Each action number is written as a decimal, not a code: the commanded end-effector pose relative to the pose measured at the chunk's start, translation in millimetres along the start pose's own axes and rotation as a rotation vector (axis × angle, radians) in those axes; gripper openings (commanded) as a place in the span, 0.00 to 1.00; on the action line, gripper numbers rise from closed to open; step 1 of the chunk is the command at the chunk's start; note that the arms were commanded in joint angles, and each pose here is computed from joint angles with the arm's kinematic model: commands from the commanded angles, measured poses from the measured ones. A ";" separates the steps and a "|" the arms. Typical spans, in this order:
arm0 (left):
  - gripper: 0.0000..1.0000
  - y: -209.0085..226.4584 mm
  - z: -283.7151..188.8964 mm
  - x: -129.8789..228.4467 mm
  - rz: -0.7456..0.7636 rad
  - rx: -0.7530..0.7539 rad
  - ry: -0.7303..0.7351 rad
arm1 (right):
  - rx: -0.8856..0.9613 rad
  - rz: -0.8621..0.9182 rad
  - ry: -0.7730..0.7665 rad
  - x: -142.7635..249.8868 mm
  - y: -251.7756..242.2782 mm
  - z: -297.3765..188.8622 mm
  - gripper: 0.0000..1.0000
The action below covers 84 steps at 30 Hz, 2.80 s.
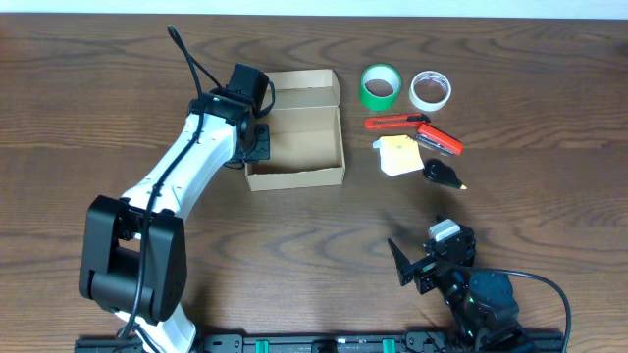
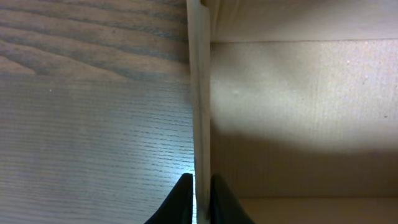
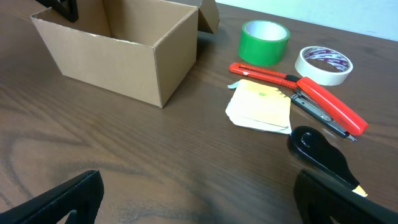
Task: Pack container
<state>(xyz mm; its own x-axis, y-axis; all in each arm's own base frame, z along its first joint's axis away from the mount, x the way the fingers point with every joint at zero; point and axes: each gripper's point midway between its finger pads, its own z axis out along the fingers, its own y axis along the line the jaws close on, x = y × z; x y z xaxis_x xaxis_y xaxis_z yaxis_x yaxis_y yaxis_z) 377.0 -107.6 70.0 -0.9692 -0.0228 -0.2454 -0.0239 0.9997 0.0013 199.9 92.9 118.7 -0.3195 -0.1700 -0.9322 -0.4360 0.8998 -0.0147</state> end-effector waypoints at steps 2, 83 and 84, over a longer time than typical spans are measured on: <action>0.12 4.5 -0.2 -3.7 0.043 -0.016 -0.013 | -0.006 0.009 -0.004 -0.1 1.9 0.0 0.99; 0.95 55.2 -254.3 193.0 0.166 0.263 -0.345 | -0.005 0.009 -0.005 -0.4 1.7 0.0 0.99; 0.95 55.2 -254.3 193.0 0.166 0.263 -0.345 | 0.001 0.009 -0.007 -0.7 0.5 0.0 0.99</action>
<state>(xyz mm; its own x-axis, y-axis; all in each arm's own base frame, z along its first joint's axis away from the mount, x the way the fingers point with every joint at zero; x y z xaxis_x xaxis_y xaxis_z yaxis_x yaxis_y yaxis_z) 126.8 -57.4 273.5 -0.8030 0.0953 -0.5883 0.2327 0.9589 -0.1623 200.1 92.5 118.7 -0.3196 -0.1700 -0.9322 -0.4337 0.9009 -0.0156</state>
